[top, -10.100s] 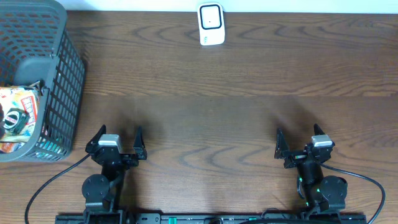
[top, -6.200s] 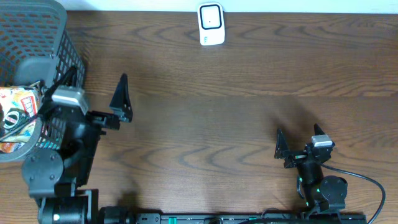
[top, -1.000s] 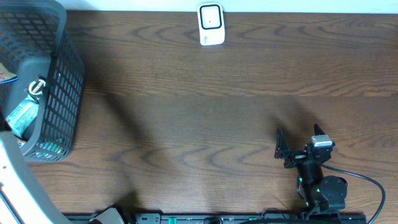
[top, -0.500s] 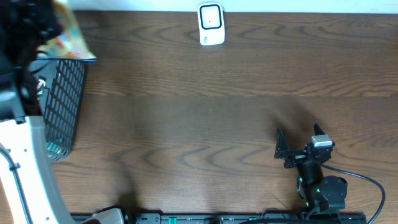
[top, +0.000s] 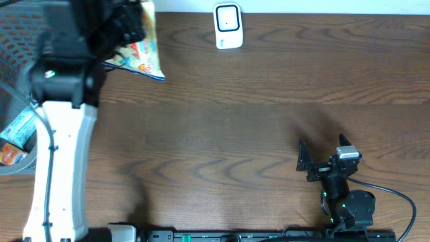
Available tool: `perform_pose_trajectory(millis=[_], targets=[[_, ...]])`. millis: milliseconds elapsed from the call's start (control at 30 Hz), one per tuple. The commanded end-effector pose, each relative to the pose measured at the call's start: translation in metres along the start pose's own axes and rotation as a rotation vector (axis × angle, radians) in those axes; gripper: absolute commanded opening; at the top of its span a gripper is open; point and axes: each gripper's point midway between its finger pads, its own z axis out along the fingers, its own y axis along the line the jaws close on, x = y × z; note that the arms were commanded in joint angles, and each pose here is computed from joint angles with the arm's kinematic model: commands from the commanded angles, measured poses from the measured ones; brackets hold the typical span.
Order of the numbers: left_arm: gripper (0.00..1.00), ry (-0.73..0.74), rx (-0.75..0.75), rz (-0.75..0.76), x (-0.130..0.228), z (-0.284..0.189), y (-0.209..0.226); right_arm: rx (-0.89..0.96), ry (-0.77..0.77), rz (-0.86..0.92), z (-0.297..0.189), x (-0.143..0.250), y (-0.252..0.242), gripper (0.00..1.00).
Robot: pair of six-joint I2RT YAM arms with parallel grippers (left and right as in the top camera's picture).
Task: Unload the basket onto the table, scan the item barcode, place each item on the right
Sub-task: 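Lift the packet out and carry it toward the white scanner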
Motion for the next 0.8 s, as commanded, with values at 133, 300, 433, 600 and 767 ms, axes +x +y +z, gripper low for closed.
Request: perform_pose_trajectory(millis=[133, 300, 433, 600, 767], targets=[[0.08, 0.132, -0.038, 0.01, 0.046, 0.055, -0.012, 0.003, -0.001, 0.002, 0.0, 0.0, -0.001, 0.99], [0.07, 0.203, -0.038, 0.0, 0.071, 0.079, -0.018, 0.003, -0.001, 0.002, 0.0, 0.0, -0.001, 0.99], [0.07, 0.263, -0.07, -0.106, 0.091, 0.091, -0.015, 0.003, -0.001, 0.002, 0.0, 0.0, -0.001, 0.99], [0.08, 0.348, -0.11, -0.163, 0.122, 0.105, -0.012, 0.003, -0.001, 0.002, 0.0, 0.0, -0.001, 0.99], [0.08, 0.415, -0.131, -0.177, 0.15, 0.124, -0.014, 0.003, -0.001, 0.002, 0.0, 0.0, -0.001, 0.99]])
